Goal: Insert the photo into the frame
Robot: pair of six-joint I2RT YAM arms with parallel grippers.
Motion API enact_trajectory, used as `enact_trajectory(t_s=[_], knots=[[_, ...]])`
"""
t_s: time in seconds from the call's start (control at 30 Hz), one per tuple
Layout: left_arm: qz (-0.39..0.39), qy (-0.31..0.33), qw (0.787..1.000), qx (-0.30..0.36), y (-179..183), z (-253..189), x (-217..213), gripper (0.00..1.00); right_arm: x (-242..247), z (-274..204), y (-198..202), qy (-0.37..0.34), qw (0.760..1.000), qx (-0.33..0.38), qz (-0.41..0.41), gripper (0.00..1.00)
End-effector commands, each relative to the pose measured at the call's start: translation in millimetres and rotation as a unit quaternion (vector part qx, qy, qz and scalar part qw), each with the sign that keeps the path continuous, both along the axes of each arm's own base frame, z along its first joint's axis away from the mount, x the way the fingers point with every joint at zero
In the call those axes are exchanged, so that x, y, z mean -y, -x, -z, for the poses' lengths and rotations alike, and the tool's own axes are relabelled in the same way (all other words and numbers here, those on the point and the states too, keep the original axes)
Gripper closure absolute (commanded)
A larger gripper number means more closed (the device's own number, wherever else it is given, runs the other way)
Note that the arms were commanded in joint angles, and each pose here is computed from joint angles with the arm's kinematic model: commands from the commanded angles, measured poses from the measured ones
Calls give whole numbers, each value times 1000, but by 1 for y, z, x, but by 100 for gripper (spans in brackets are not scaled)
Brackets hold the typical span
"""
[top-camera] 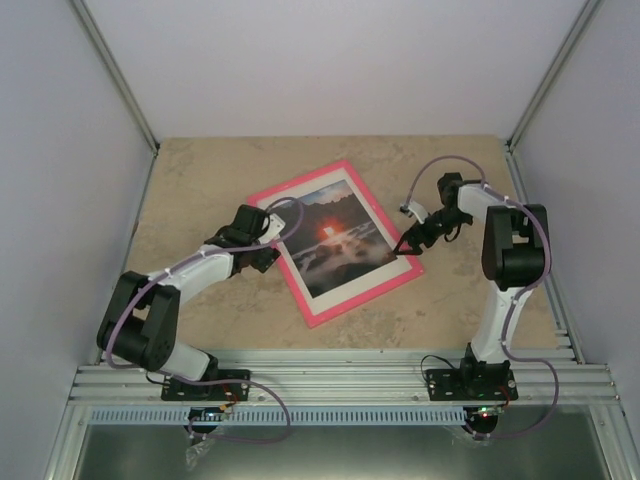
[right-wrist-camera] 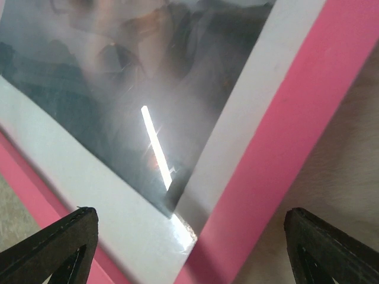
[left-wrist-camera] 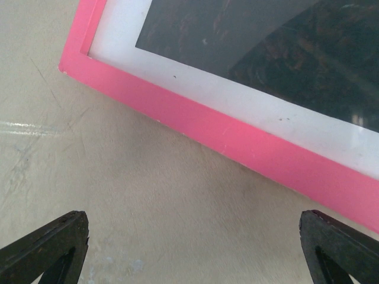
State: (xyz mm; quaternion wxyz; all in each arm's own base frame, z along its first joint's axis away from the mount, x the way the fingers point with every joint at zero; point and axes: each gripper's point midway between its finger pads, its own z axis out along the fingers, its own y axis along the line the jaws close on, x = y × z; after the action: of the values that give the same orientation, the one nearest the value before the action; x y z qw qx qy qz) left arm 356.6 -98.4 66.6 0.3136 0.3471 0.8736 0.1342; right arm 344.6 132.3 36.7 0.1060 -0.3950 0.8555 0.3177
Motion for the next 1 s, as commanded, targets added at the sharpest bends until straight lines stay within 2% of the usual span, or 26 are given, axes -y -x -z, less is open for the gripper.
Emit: enact_trajectory(t_s=[0.0, 0.13, 0.27, 0.77, 0.97], knots=[[-4, 35, 999, -34, 20, 5, -10, 1, -1, -3, -23, -3, 1000, 3, 4, 14], [-37, 45, 996, -60, 20, 19, -34, 1, -9, -4, -33, -13, 1000, -1, 0, 14], [-39, 45, 995, -82, 14, 32, -34, 4, -20, 8, -13, -17, 999, -28, -20, 15], [1, 131, 984, -121, -56, 43, 19, 14, -26, 19, 86, 0, 993, -79, -83, 16], [10, 139, 982, -130, -54, 45, 28, 15, -26, 26, 99, 20, 993, -75, -88, 16]])
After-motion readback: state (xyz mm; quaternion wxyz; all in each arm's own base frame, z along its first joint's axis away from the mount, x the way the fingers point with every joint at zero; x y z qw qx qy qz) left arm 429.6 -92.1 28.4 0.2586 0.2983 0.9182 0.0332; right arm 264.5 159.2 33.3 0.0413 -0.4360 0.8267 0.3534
